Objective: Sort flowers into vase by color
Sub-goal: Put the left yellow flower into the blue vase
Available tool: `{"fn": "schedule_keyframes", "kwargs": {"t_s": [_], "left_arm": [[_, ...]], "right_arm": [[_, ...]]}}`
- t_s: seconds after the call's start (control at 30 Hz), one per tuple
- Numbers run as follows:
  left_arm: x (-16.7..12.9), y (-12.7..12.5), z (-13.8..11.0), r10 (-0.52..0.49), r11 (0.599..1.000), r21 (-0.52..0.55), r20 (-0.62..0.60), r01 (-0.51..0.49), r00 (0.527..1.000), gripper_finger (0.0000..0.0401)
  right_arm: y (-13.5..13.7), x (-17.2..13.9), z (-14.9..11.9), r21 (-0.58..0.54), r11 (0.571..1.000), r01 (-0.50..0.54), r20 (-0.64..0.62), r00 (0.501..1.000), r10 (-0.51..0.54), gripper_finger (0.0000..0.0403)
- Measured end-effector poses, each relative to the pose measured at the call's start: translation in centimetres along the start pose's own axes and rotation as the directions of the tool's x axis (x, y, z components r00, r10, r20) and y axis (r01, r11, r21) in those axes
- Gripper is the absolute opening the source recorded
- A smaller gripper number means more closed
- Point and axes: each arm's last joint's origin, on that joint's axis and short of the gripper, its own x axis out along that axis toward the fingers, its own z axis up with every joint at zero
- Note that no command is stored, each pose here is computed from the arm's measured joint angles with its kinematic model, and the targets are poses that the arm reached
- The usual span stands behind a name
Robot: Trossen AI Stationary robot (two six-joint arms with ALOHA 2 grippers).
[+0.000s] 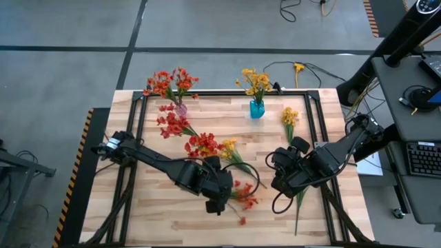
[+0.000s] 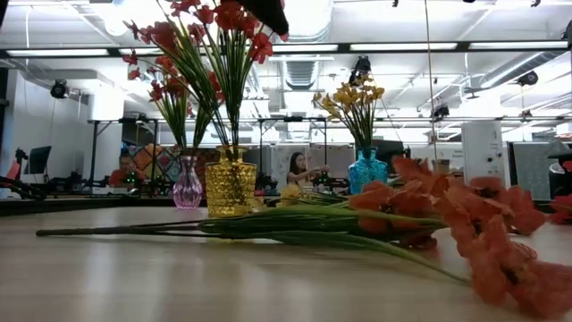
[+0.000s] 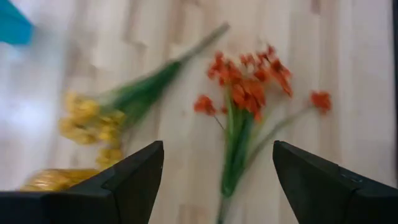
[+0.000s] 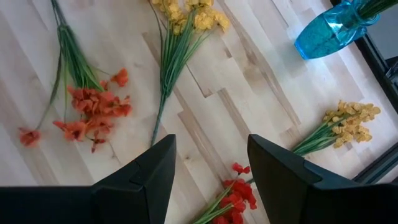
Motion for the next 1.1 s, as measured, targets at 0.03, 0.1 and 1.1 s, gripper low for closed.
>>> {"fn": "schedule_keyframes", "kwargs": {"t_s": [0.03, 0.1, 1.1], "left_arm": [[-0.4, -0.2, 0.1, 0.019, 1.000, 0.001, 0.018, -0.019, 1.000, 0.0284], [-1.6, -0.8, -0.1, 0.083, 0.996, 0.017, 0.066, -0.084, 0.994, 0.0284], [-9.0, -3.2, -13.0, -0.107, 0.972, 0.229, 0.643, -0.058, 0.758, 0.0267]], "right_arm": [[0.1, 0.2, -0.1, -0.004, 1.000, 0.002, -0.001, 1.000, -0.002, 0.0192], [0.4, 1.0, -0.4, -0.013, 1.000, 0.009, -0.004, 1.000, -0.009, 0.0192], [0.2, 20.2, -1.6, -0.120, 0.984, -0.133, 0.290, 0.943, 0.163, 0.0278]]}}
